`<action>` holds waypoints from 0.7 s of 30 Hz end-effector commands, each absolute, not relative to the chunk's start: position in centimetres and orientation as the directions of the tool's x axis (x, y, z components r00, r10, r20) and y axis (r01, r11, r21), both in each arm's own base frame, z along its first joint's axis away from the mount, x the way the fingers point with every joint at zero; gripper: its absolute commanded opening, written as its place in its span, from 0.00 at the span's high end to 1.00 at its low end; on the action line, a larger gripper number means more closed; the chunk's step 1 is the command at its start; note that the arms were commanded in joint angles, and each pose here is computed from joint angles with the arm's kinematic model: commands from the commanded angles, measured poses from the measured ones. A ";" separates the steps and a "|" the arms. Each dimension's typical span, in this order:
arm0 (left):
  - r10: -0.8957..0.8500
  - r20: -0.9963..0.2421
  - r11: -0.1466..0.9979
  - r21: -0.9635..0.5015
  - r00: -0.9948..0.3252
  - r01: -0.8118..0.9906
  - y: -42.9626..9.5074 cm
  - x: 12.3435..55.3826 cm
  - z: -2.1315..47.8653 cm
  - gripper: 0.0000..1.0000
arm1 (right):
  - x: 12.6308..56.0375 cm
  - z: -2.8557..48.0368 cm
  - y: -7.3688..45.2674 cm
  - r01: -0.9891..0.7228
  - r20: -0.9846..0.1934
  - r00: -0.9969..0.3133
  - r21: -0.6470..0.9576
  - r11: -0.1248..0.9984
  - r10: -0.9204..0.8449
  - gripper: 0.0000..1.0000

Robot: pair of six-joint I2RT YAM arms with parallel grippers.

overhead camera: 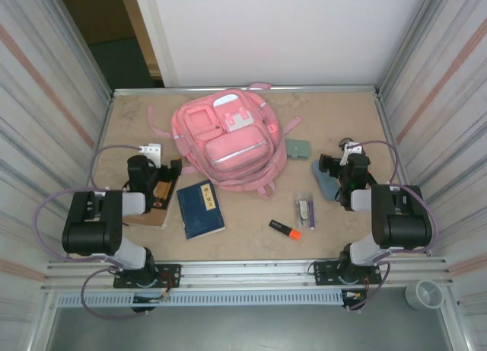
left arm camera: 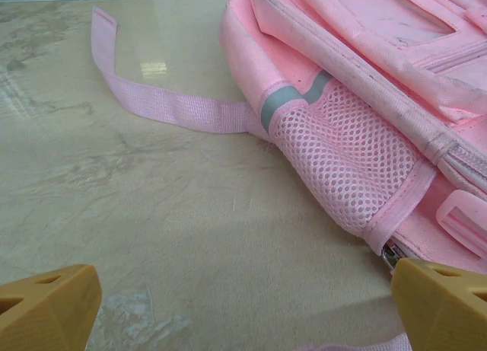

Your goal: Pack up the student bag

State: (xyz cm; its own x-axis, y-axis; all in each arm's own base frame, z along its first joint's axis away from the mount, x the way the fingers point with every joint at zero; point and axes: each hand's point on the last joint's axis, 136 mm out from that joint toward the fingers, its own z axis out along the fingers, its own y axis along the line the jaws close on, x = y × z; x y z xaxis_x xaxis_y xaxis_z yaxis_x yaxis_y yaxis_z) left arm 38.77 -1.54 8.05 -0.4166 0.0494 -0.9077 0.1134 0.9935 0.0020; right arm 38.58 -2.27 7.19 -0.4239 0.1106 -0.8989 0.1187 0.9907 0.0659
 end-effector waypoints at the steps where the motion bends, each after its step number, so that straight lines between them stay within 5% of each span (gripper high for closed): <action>1: 0.064 -0.923 0.993 0.021 -0.379 0.117 -1.6 39.6 9.2 0.01 | 39.5 8.2 -2.1 0.109 -0.912 -0.395 0.074 0.991 0.112 0.01; 21: 0.064 -0.924 0.993 0.021 -0.378 0.116 -1.6 39.6 9.3 0.01 | 39.5 8.2 -2.1 0.107 -0.913 -0.393 0.076 0.991 0.113 0.01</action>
State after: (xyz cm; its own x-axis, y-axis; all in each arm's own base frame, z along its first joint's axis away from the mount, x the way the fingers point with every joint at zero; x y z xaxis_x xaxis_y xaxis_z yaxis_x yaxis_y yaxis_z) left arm 38.76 -1.55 8.05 -0.4169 0.0493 -0.9076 0.1138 0.9935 0.0017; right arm 38.58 -2.28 7.19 -0.4238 0.1106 -0.8990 0.1191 0.9907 0.0658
